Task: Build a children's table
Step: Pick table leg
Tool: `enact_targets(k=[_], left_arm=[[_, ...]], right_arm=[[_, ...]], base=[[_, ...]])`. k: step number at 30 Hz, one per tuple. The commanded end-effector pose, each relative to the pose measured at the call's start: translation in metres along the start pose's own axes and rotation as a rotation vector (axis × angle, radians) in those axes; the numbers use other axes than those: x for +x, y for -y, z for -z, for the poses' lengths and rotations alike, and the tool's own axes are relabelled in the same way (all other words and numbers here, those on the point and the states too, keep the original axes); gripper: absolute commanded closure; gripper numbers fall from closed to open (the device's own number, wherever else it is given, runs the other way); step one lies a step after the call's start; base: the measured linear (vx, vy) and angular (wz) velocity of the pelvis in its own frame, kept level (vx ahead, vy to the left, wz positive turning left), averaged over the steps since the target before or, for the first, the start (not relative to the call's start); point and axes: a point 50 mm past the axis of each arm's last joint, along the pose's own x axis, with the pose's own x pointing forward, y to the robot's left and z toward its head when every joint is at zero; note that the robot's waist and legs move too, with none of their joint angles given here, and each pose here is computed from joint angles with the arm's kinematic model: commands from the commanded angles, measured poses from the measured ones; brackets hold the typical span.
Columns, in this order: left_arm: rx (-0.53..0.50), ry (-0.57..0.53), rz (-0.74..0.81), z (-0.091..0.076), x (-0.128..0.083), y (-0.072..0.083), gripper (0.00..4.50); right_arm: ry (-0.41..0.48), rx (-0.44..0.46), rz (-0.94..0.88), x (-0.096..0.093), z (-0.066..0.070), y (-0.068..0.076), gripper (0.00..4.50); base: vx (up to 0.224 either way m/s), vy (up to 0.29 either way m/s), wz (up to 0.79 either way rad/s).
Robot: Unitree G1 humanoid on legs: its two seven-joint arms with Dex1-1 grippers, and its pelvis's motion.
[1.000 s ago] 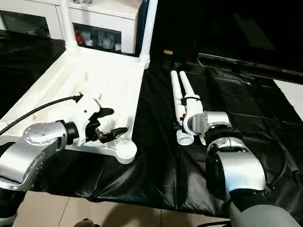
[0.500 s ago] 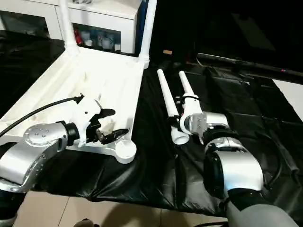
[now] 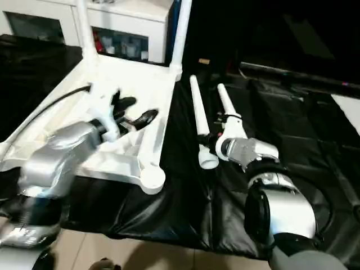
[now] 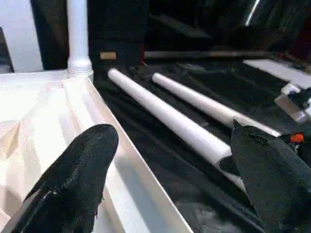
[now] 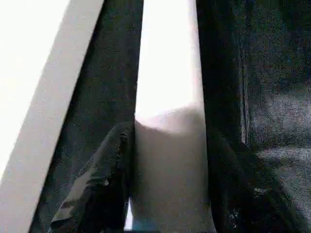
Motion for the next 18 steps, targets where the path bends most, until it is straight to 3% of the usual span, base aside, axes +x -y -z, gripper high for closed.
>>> enact_targets(k=[1,3,7,9,10,13,18], left_arm=[[0.034,-0.013,0.024,0.0,0.003,0.004,0.27],[0.053,-0.019,0.052,0.0,0.001,0.007,0.27],[-0.037,-0.031,0.066,0.004,0.001,0.006,0.27],[-0.176,-0.019,0.063,0.003,0.006,0.005,0.27],[-0.176,-0.019,0.063,0.003,0.006,0.005,0.05],[-0.541,0.081,0.092,-0.01,0.023,0.005,0.0],[-0.668,0.108,0.132,-0.018,0.04,0.008,0.0]], right_arm=[[0.018,-0.021,0.014,-0.003,-0.005,0.003,2.62],[0.049,-0.029,-0.012,-0.007,-0.013,-0.001,2.62],[0.116,-0.031,-0.094,-0.014,-0.024,-0.009,2.62],[0.176,-0.038,-0.191,-0.022,-0.029,-0.014,2.62],[0.176,-0.038,-0.191,-0.022,-0.029,-0.014,2.62],[0.235,-0.069,-0.397,-0.037,-0.019,-0.022,2.62],[0.263,-0.073,-0.538,-0.053,-0.007,-0.029,2.63]], base=[[0.0,0.0,0.0],[0.0,0.0,0.0],[0.0,0.0,0.0],[0.0,0.0,0.0],[0.0,0.0,0.0],[0.0,0.0,0.0],[0.0,0.0,0.0]])
